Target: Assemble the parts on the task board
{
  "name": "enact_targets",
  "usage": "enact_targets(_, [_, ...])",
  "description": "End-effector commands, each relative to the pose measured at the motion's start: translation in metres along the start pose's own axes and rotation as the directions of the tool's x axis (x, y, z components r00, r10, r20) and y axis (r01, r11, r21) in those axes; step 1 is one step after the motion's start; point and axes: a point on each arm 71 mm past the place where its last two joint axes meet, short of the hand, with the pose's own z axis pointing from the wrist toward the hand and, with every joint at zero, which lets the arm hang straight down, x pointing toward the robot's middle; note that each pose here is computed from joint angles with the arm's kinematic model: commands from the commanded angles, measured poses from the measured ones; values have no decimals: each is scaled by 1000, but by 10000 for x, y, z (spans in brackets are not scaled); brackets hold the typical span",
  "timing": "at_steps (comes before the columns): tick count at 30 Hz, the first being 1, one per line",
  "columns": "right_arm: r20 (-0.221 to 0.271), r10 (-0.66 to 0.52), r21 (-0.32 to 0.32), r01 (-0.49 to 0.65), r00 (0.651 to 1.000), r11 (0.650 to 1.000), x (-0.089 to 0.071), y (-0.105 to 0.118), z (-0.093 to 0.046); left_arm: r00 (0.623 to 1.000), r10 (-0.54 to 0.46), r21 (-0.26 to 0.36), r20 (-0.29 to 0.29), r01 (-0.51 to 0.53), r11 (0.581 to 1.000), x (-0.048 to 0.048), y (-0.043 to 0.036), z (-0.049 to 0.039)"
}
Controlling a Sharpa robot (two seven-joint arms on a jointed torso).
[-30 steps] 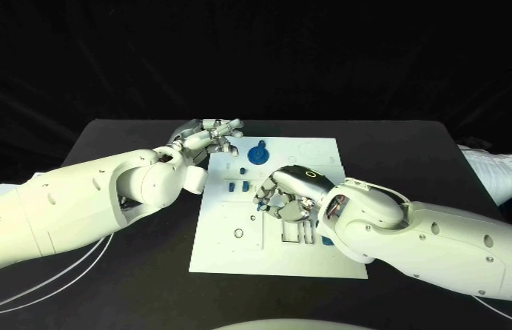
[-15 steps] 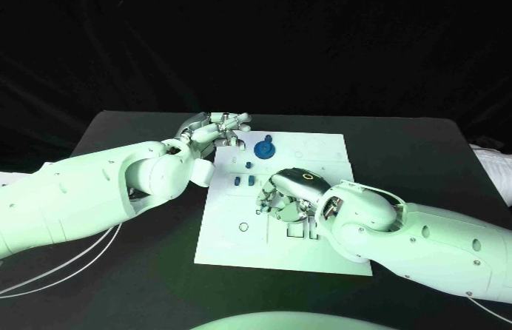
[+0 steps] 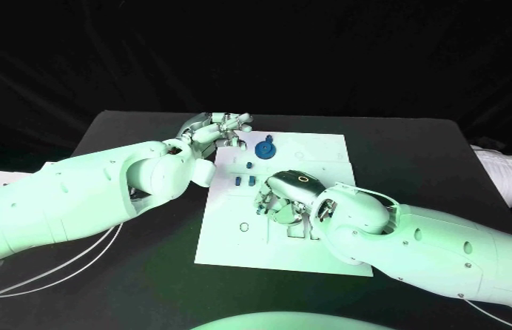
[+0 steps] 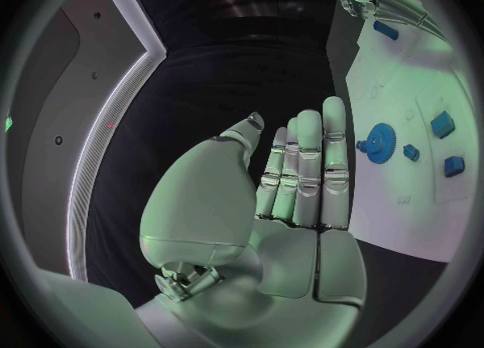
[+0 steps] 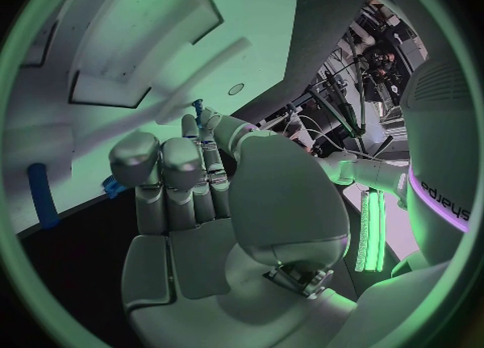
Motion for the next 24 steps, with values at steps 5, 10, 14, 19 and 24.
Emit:
enact_targets(5, [-17, -24, 16, 24, 1000, 1000, 52, 4, 7, 1000, -11, 5, -23, 11, 1000, 34, -6, 1])
enact_targets(10, [-26, -31, 14, 31, 999, 999, 65, 12, 8, 1000, -11, 4, -23, 11, 1000, 31, -5, 2])
enact_targets(14, [-45, -39, 18, 40, 998, 999, 81, 17, 10, 1000, -11, 2, -24, 11, 1000, 33, -4, 2])
enact_targets(19, [-74, -62, 30, 65, 995, 997, 108, 12, 17, 1000, -12, 0, -27, 12, 1000, 39, -2, 4])
enact_targets(24, [-82, -74, 47, 78, 994, 996, 123, -7, 26, 999, -13, -2, -30, 13, 1000, 40, 0, 7])
